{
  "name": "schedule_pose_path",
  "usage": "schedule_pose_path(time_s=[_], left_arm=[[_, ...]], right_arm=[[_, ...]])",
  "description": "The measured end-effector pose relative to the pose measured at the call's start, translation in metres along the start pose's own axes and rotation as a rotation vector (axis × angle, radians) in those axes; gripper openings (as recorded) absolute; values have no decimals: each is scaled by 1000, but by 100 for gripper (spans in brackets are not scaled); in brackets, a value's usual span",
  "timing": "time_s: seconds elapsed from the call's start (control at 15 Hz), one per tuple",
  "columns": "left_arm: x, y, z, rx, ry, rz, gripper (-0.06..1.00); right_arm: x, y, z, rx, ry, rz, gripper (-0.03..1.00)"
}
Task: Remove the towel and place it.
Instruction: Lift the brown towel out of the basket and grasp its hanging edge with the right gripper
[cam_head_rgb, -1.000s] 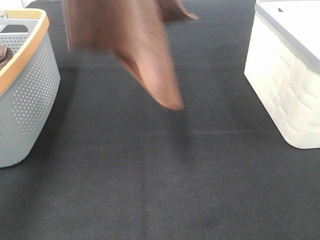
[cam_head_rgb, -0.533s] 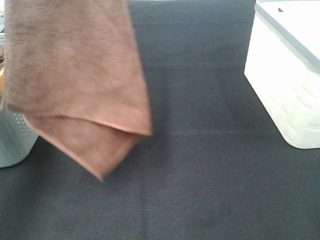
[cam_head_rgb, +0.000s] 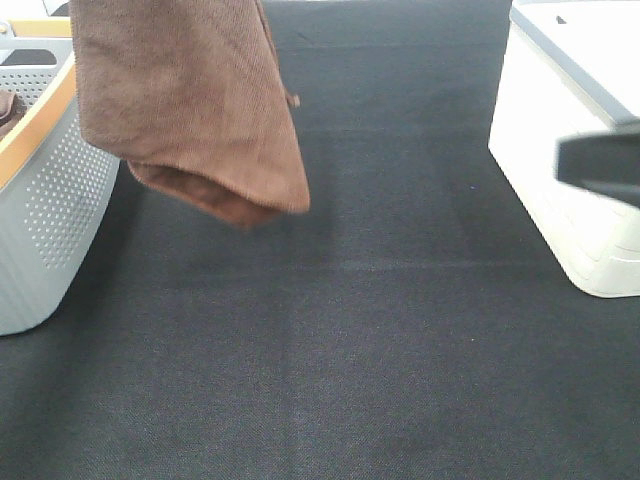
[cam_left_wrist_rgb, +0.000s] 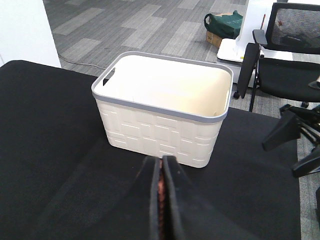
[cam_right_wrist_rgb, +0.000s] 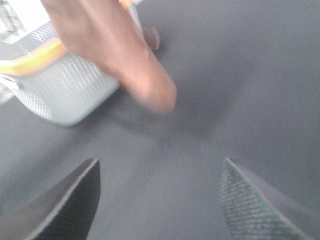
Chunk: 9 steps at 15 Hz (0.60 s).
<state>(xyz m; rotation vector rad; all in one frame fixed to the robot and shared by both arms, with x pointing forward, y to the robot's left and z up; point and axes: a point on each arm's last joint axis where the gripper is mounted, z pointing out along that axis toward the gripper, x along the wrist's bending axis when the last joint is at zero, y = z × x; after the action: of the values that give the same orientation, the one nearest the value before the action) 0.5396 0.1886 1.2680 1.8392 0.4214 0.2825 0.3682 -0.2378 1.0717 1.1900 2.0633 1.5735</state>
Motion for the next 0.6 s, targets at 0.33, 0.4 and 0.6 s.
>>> schedule_pose_path(time_s=[0.33, 0.4, 0.6], left_arm=[[-2, -7, 23, 47, -49, 8, 0], [-7, -9, 34, 79, -69, 53, 0], [-17, -21, 63, 182, -117, 169, 0]], right_arm=[[-23, 28, 30, -138, 44, -162, 64], [-27, 38, 35, -181, 53, -170, 63], [-42, 57, 54, -221, 98, -166, 62]])
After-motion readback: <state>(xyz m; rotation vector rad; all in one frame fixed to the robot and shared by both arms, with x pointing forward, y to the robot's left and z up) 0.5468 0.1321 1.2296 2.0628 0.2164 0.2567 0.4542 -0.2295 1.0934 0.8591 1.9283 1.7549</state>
